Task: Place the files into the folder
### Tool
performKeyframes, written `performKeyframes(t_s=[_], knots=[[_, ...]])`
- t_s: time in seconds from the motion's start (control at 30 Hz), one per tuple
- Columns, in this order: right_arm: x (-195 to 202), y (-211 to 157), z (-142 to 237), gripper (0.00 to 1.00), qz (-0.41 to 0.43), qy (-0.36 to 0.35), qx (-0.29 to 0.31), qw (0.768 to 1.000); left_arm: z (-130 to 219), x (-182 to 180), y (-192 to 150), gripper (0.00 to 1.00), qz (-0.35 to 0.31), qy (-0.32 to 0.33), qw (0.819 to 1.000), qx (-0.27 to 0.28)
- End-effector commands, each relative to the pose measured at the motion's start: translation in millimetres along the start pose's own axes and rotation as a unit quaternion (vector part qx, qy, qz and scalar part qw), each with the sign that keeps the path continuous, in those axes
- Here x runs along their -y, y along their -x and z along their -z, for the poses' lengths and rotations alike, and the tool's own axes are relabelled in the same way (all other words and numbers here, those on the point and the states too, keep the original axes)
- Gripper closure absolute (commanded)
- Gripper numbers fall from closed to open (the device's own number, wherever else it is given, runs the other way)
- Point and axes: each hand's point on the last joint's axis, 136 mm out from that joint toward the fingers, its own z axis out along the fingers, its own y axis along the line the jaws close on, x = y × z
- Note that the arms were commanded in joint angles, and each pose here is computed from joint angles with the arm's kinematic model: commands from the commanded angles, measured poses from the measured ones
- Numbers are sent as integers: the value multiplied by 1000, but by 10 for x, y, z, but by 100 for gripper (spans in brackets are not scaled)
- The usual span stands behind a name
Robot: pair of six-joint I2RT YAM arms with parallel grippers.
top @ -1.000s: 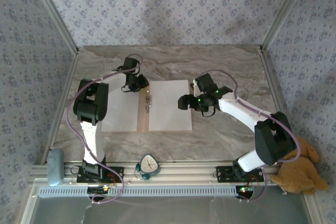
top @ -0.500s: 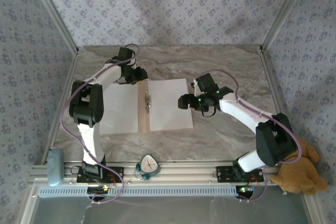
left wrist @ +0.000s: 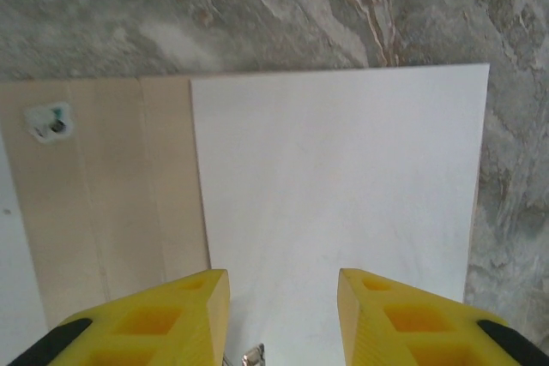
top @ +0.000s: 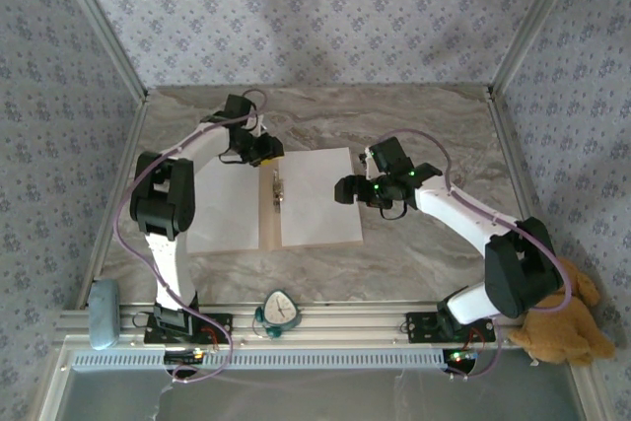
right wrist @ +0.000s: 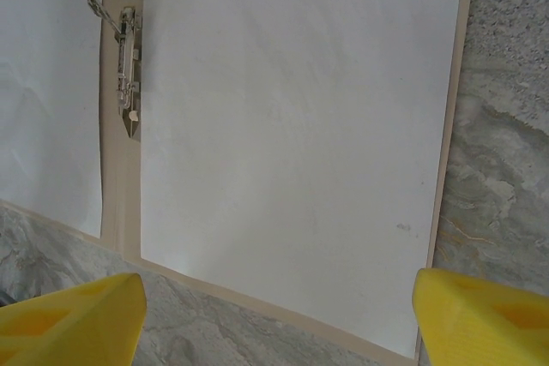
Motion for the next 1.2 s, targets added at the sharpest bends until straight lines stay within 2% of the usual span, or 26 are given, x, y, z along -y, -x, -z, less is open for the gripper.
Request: performKeyframes(t_s=[0.0, 0.33, 0.63, 0.93, 1.17], knots=[[-33, -17, 90, 17, -7, 4, 2, 1000, 172, 247, -94, 61, -23, -36, 999, -2], [-33, -42, 131, 17, -8, 3, 1, 1000, 306, 421, -290, 61, -26, -86, 996, -5], [-80, -101, -100, 17, -16, 5, -16, 1000, 344, 276, -224, 58, -25, -35, 999, 9], [-85, -295, -492, 18, -19, -13, -49, 999, 315, 168, -112, 56, -8, -23, 1000, 12], [-124, -418, -630, 19, -14, -22, -62, 998, 309, 144, -81, 55, -2, -23, 1000, 12]])
